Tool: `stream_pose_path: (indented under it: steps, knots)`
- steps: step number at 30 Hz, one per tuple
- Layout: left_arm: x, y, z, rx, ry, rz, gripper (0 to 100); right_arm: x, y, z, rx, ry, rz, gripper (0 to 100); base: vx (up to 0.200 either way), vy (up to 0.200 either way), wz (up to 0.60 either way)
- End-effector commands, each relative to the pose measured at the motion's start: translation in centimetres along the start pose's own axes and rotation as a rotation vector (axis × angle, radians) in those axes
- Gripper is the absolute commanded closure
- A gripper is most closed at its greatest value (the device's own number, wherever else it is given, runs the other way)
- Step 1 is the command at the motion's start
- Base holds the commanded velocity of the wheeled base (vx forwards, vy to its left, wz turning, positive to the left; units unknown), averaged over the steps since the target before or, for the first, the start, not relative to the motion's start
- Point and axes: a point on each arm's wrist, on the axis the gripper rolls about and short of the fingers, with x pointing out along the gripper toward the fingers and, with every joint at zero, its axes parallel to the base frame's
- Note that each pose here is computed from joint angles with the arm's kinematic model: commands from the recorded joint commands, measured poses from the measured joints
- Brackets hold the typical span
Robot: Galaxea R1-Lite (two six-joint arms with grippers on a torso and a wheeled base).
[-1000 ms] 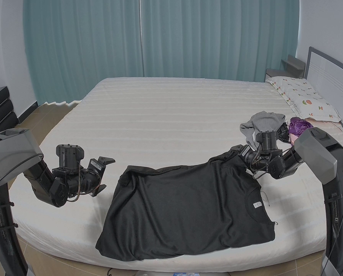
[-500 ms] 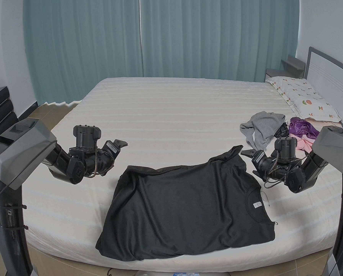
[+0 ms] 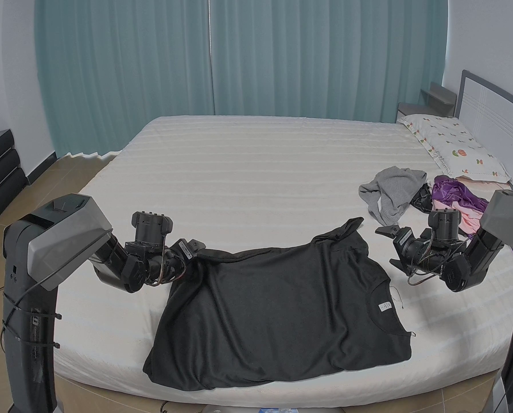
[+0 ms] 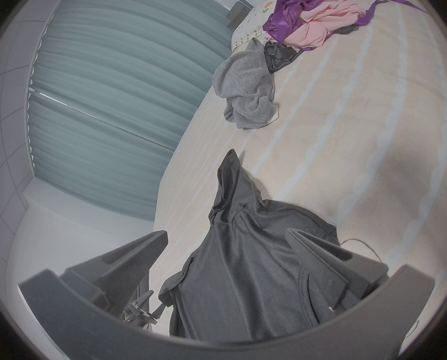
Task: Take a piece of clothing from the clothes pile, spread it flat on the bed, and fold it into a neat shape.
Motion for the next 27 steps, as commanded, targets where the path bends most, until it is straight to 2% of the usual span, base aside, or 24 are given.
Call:
stream_pose_path:
  steps: [1,7,12,13,23,27]
  knots:
    - [0.2,0.6,-0.4,0.017,0.004,0.005,0,-0.1,0.0,-0.2,0.011,0.006,-0.003,0,0.000,0.000,0.00]
    - [0.8,0.8,-0.7,0.065,0.002,0.003,0,-0.2,0.1,-0.2,0.016,0.006,-0.001,0,0.000,0.000,0.00]
    - [1.0,1.3,-0.3,0.072,-0.004,0.011,0,-0.1,0.0,-0.4,0.017,0.013,-0.006,0,0.000,0.000,0.00]
    - [1.1,1.3,-0.4,0.072,-0.003,0.012,100,-0.1,0.0,-0.4,0.016,0.012,-0.005,0,0.000,0.000,0.00]
    - [2.1,1.2,0.0,0.092,-0.021,0.002,100,-0.1,0.0,-0.6,0.016,0.016,-0.006,0,0.000,0.000,0.00]
    - [2.6,1.0,2.0,0.058,-0.134,0.016,100,-0.1,0.0,-0.6,0.016,0.015,-0.007,0,0.000,0.000,0.00]
